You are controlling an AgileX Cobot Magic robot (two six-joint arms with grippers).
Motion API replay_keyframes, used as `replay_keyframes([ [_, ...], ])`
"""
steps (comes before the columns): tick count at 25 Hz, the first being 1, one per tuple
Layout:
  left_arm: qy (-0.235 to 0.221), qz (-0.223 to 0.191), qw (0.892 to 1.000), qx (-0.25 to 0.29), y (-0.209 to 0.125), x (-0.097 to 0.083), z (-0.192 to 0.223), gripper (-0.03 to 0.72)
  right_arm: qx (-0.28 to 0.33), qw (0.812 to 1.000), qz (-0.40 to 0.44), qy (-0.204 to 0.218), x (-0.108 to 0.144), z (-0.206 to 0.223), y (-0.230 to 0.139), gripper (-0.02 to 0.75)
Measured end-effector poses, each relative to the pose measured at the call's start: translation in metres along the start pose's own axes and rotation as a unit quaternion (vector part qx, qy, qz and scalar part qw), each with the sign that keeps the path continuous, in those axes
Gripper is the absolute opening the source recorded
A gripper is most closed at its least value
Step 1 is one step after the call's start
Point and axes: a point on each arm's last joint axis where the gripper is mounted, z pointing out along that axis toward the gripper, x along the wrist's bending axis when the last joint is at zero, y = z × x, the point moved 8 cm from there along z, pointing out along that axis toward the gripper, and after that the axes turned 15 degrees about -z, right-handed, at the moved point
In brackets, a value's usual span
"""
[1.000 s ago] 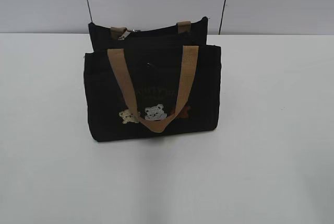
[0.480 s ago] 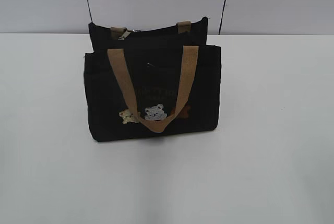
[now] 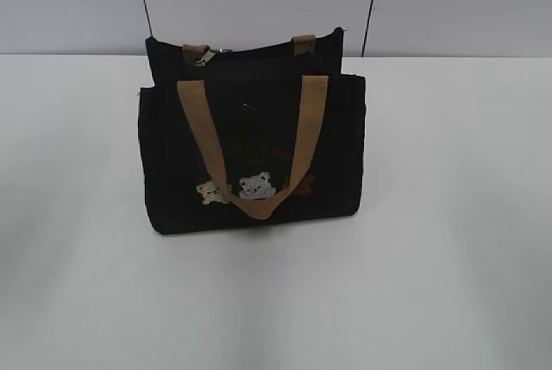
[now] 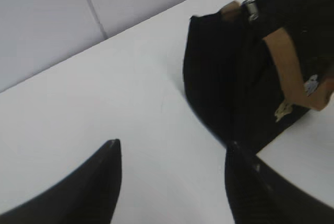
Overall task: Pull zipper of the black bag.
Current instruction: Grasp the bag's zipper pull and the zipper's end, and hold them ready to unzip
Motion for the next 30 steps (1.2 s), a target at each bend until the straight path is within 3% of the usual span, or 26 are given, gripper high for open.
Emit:
replay_keyframes([
  [4, -0.075, 0.074, 0.994, 0.003, 0.039, 0.002, 0.041, 0.468, 0.005, 0.998, -0.05, 0.044, -0.009, 0.019, 0.03, 0.41],
  [7, -0.128, 0.105, 0.986, 0.02, 0.053, 0.006, 0.076, 0.468, 0.011, 0.993, -0.098, 0.071, -0.017, 0.041, 0.047, 0.41],
  [12, -0.182, 0.168, 0.968, 0.038, 0.051, 0.013, 0.123, 0.457, -0.003, 0.978, -0.175, 0.112, -0.03, 0.081, 0.074, 0.41],
  [16, -0.219, 0.244, 0.944, 0.038, 0.032, 0.015, 0.153, 0.455, -0.045, 0.969, -0.202, 0.138, -0.038, 0.108, 0.106, 0.41],
  [20, -0.241, 0.26, 0.935, 0.011, 0.028, 0.015, 0.176, 0.455, -0.072, 0.96, -0.221, 0.156, -0.046, 0.137, 0.135, 0.41],
  [25, -0.247, 0.26, 0.933, 0.0, 0.032, 0.019, 0.2, 0.455, -0.098, 0.944, -0.257, 0.181, -0.033, 0.174, 0.172, 0.41],
  [30, -0.275, 0.272, 0.922, -0.001, 0.033, 0.003, 0.218, 0.454, -0.106, 0.937, -0.269, 0.197, -0.021, 0.207, 0.191, 0.41],
])
